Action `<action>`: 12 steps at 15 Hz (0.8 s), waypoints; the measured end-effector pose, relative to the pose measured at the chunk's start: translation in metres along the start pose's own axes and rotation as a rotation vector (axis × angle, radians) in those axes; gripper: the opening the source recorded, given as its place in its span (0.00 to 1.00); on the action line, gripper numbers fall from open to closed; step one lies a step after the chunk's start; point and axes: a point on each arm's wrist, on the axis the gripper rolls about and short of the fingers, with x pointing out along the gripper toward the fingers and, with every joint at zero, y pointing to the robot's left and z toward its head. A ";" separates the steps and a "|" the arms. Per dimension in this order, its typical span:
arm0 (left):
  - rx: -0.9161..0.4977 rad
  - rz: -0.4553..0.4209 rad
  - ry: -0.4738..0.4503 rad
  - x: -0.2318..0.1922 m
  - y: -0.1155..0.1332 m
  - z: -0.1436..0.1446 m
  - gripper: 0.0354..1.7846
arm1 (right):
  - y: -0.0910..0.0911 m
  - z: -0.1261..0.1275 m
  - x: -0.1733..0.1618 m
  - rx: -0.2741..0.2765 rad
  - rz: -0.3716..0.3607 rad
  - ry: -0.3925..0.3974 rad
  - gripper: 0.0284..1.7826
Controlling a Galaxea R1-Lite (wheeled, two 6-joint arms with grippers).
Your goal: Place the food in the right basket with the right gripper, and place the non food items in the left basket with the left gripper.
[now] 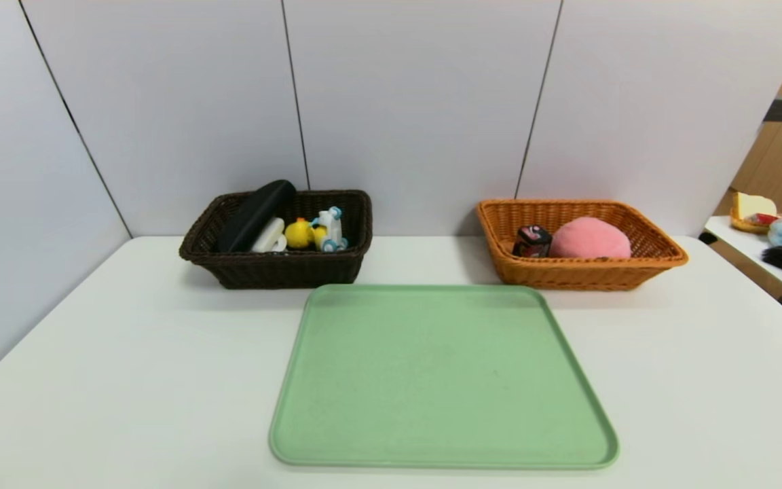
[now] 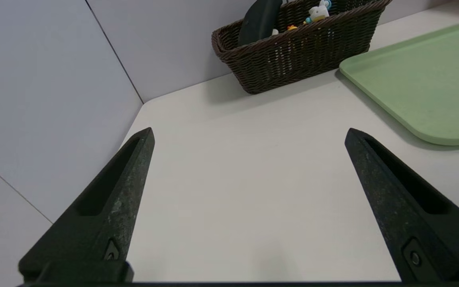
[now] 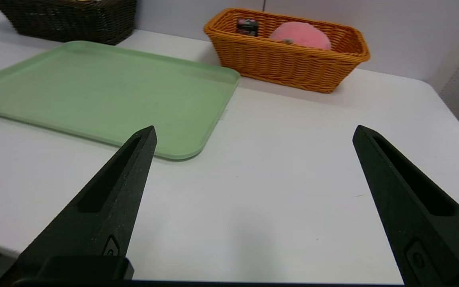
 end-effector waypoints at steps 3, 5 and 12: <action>-0.007 -0.013 0.047 0.000 -0.002 -0.007 0.94 | -0.002 -0.024 0.013 -0.045 -0.080 0.004 0.95; -0.010 -0.012 0.114 -0.001 -0.004 -0.014 0.94 | -0.003 -0.039 0.016 -0.068 -0.153 0.062 0.95; -0.121 -0.043 0.179 -0.002 -0.006 -0.021 0.94 | -0.004 -0.045 0.017 0.010 -0.174 0.087 0.95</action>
